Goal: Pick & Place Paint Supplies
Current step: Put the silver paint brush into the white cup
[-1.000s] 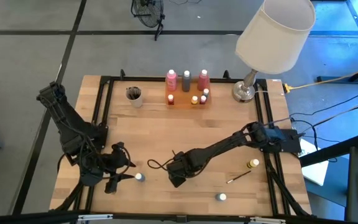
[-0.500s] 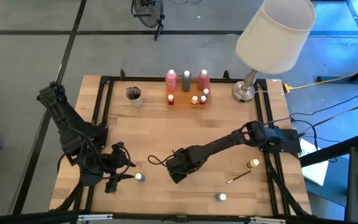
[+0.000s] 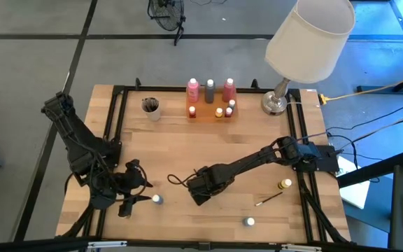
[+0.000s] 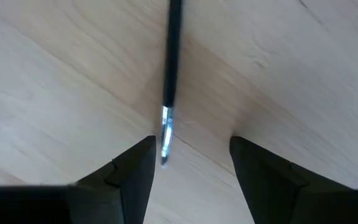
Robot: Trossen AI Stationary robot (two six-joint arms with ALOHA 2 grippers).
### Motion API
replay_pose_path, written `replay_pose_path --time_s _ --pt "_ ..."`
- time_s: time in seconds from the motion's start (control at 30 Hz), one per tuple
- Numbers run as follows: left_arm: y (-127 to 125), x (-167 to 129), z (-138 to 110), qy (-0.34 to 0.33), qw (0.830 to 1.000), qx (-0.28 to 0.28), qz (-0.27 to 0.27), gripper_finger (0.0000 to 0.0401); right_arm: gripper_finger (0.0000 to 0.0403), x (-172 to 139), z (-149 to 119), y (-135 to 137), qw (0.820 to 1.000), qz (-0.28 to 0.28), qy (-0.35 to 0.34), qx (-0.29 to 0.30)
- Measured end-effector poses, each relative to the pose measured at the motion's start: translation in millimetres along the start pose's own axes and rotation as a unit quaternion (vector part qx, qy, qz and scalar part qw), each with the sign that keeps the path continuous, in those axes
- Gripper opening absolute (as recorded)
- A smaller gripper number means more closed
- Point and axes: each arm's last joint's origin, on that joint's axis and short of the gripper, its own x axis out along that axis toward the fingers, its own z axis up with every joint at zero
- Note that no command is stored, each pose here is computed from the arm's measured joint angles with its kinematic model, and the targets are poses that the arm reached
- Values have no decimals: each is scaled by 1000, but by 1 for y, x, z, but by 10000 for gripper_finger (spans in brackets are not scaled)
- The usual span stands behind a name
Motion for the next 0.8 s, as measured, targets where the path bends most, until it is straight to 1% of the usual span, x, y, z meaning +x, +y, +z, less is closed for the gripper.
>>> replay_pose_path --time_s 0.23,0.43,0.6,0.8 --pt "0 0 0 0 1000 0 0 194 217 0 -3 -8 999 -41 17 18" --pt "0 0 0 0 1000 0 0 194 217 0 -3 -8 999 -43 17 14" --pt "0 0 0 0 1000 0 0 194 217 0 1 -9 999 -43 11 -4" --pt "0 0 0 0 1000 0 -1 194 217 -1 11 -13 997 -42 19 -63"
